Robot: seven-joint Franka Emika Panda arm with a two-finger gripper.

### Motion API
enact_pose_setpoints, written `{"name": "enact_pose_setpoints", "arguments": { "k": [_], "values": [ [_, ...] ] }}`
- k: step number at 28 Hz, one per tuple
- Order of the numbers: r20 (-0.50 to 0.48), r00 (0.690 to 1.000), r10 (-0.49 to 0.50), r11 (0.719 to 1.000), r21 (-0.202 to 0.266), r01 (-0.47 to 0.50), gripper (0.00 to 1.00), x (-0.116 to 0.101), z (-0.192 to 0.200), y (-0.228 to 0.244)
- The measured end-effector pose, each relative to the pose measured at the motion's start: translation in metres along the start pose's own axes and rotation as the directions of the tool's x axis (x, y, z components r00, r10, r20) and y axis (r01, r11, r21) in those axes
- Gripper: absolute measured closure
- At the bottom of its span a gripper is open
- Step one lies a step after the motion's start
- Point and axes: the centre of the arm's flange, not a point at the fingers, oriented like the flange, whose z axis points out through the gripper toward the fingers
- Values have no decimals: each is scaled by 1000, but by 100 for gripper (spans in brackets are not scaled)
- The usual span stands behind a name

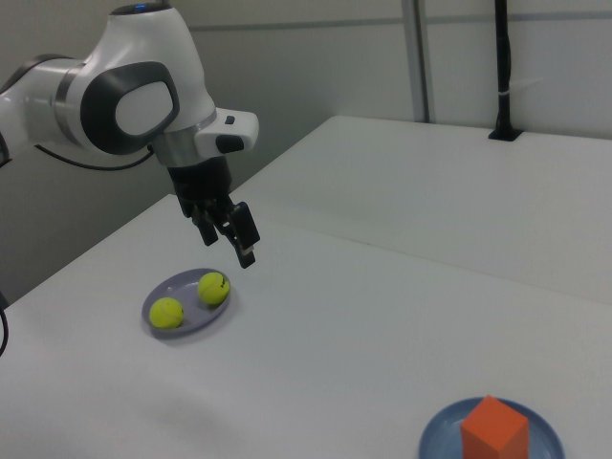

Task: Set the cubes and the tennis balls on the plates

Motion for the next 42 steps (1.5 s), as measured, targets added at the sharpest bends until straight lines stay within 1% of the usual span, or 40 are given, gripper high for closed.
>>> {"name": "enact_pose_setpoints", "arguments": {
  "k": [10,21,38,42],
  "values": [
    [-1,1000,4,1000,0,-4,0,0,0,2],
    [-2,999,36,999,-1,-36,0,4,-1,21],
    [-2,999,40,999,-1,-40,0,4,-1,23],
    [-2,1000,23,1000,-1,-23,0,4,-1,23]
  ]
}}
